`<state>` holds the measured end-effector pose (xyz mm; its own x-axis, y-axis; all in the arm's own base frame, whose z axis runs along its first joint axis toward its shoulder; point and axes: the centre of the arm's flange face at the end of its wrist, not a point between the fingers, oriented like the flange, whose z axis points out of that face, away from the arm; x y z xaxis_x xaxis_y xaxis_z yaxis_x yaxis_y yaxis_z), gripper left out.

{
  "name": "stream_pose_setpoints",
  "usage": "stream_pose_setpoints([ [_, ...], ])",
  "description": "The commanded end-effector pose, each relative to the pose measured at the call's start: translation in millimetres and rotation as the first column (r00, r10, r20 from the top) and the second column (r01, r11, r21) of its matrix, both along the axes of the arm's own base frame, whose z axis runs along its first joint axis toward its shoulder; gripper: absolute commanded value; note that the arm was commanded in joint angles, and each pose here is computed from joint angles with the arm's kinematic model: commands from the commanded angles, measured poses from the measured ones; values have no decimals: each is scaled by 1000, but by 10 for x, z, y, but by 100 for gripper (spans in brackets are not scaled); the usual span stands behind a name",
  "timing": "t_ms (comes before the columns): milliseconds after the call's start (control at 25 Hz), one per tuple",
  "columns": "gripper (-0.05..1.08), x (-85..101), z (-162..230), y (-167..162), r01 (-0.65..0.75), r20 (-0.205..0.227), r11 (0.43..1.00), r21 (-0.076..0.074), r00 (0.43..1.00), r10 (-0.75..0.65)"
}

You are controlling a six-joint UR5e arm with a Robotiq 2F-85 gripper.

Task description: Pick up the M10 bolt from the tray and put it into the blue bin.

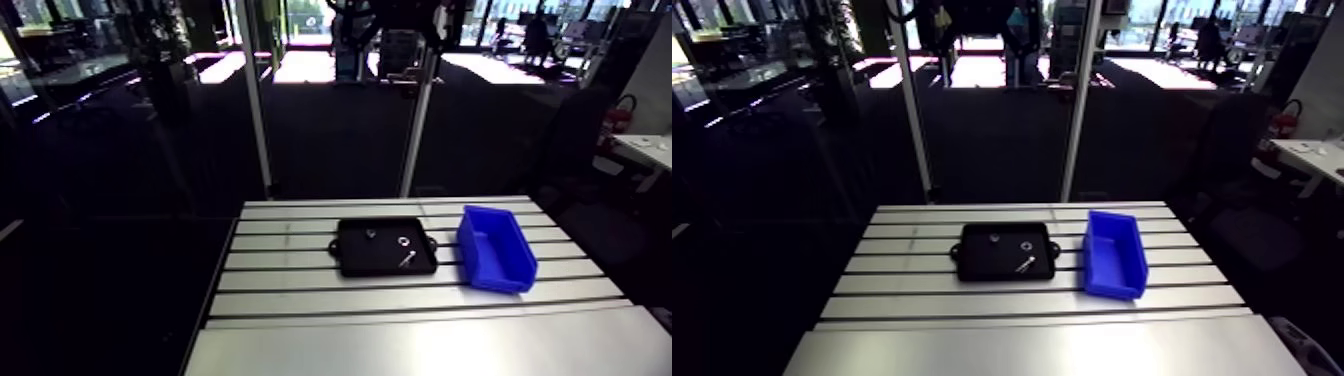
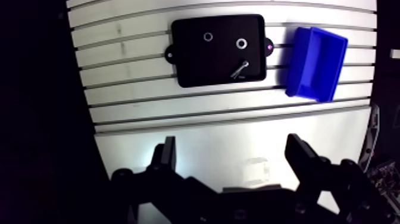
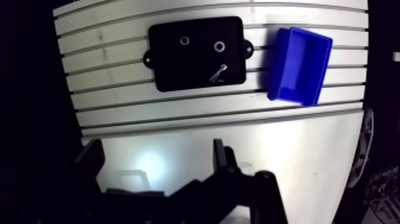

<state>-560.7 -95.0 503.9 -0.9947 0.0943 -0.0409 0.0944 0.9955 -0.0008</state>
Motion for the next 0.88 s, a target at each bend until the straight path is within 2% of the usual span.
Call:
stream_pose_setpoints([
  [40, 1, 20, -27, -19, -3, 6, 1000, -1, 1000, 3],
  [440, 1, 19, -51, -19, -2, 6, 1000, -1, 1000, 2],
  [600, 1, 1, -130, -10, 58, 22, 998, 10, 998, -58],
  [800, 1, 0, -292, -2, 120, 49, 993, 15, 992, -120],
  [880, 1, 10, -367, 10, 182, 63, 983, 27, 981, -184],
])
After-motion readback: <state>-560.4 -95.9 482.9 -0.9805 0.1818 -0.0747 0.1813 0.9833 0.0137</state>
